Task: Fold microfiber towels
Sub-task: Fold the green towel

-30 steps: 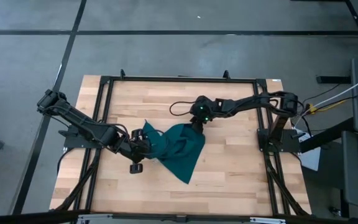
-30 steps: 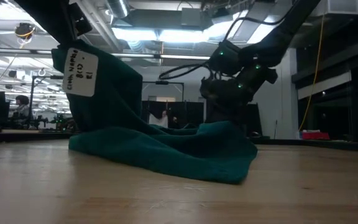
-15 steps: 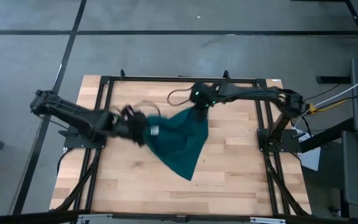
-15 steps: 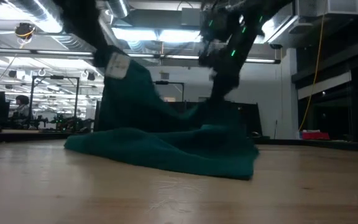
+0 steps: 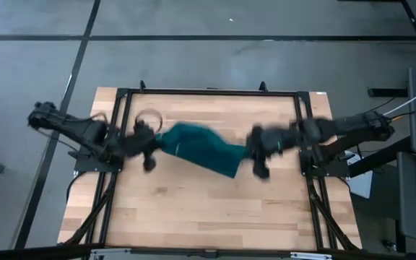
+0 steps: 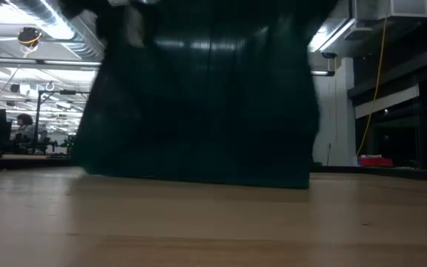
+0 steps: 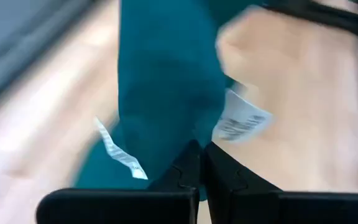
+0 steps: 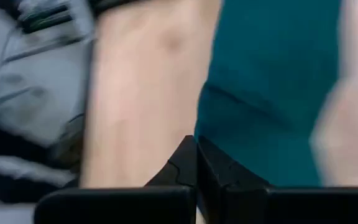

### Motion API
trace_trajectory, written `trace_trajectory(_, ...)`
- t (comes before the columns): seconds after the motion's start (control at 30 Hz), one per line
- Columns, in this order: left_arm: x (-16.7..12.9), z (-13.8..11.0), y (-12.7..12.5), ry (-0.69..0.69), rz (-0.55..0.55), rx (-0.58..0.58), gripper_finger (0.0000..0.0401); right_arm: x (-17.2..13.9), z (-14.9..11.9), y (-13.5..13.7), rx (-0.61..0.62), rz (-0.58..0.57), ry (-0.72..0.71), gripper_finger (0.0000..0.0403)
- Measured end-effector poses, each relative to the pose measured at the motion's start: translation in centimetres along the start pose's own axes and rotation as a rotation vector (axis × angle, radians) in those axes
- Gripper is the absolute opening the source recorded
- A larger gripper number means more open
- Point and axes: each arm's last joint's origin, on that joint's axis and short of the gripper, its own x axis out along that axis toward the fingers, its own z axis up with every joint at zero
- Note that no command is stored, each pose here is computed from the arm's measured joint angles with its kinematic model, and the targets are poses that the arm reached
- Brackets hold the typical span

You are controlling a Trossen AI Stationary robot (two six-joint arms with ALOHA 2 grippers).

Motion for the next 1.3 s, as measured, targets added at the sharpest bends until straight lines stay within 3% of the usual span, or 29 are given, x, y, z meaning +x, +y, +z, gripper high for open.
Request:
trace_trajectory(0.1, -0.4, -2.4, -3.3, 0.106, -0.116, 0.025, 0.0002, 2.1, -2.4, 4.0, 0.035, 0.076, 0.072, 0.0001)
trace_trajectory(0.23, -0.4, -7.1, -6.4, 0.306, -0.133, 0.053, 0.0002, 4.6, -5.5, 7.9, 0.069, 0.101, 0.171, 0.0001)
trace_trajectory(0.33, 0.2, -11.2, -8.1, 0.418, -0.176, 0.004, 0.0002, 6.4, -7.2, 10.1, 0.103, 0.108, 0.201, 0.0000)
trace_trajectory(0.47, -0.4, -14.9, -9.4, 0.433, -0.204, -0.107, 0.0003, 8.1, -9.1, 12.6, 0.180, 0.096, 0.174, 0.0000)
trace_trajectory(0.67, -2.2, -15.3, -10.9, 0.457, -0.296, -0.086, 0.0006, 7.4, -10.3, 15.2, 0.327, 0.126, 0.031, 0.0010)
trace_trajectory(1.07, -2.8, -16.2, -10.6, 0.579, -0.335, 0.092, 0.0040, 7.6, -10.9, 15.4, 0.389, 0.099, 0.023, 0.0088)
trace_trajectory(1.2, -3.1, -16.5, -10.5, 0.585, -0.339, 0.124, 0.0046, 8.4, -10.8, 14.6, 0.374, 0.015, 0.000, 0.0097)
trace_trajectory(1.3, -4.0, -16.2, -10.8, 0.465, -0.404, 0.121, 0.0045, 9.4, -10.2, 13.7, 0.363, -0.048, -0.036, 0.0093)
